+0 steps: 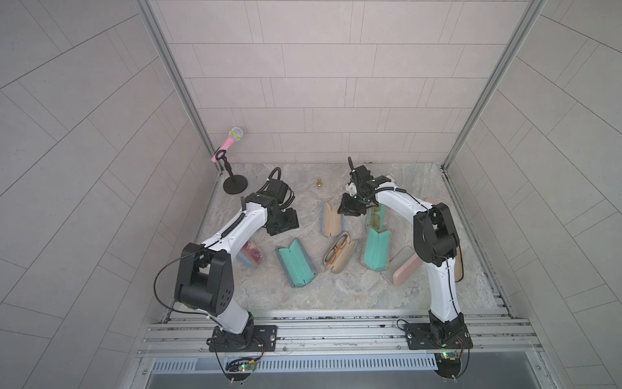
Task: Close the glasses case
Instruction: Move the glasses case to the center of the board, then close the glasses case at the center of the board.
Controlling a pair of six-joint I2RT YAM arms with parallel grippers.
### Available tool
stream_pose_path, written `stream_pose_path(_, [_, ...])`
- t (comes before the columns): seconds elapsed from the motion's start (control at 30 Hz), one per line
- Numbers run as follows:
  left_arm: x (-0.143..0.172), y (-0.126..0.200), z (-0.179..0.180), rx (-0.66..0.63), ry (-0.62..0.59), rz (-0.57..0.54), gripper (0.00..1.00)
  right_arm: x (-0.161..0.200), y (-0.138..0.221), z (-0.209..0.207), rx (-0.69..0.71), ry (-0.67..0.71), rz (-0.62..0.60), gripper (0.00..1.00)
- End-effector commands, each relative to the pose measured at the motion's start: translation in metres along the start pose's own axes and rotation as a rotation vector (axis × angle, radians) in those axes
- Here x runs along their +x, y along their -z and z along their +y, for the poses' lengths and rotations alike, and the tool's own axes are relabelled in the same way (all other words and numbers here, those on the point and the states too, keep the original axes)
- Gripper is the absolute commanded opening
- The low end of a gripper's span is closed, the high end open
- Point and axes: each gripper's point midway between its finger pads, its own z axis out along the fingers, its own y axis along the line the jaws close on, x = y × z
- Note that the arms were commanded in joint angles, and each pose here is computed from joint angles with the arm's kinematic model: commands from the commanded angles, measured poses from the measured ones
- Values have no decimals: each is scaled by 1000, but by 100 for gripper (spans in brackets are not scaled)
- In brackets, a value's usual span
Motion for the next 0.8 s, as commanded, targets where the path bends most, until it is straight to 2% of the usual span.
stream_pose_path(0.0, [-6,-4,-16,22,-31,14,53,2,43,9,15,58,-63,30])
stream_pose_path(0.03, [-8,-7,-20,26,-37,19,46,4,46,7,26,65,-64,27])
stream_pose_path(0.1, [-11,-15,-29,32,-50,34,18,9,52,1,51,80,-66,19])
stream_pose_path(0.17, [-13,-22,-38,35,-63,45,2,13,53,-5,76,93,-61,8])
stream_pose_path(0.23, [-14,-30,-45,36,-75,58,0,17,51,-11,95,101,-48,0])
stream_pose_path(0.77, [-17,-91,-66,3,-116,142,0,30,13,-38,190,131,51,0])
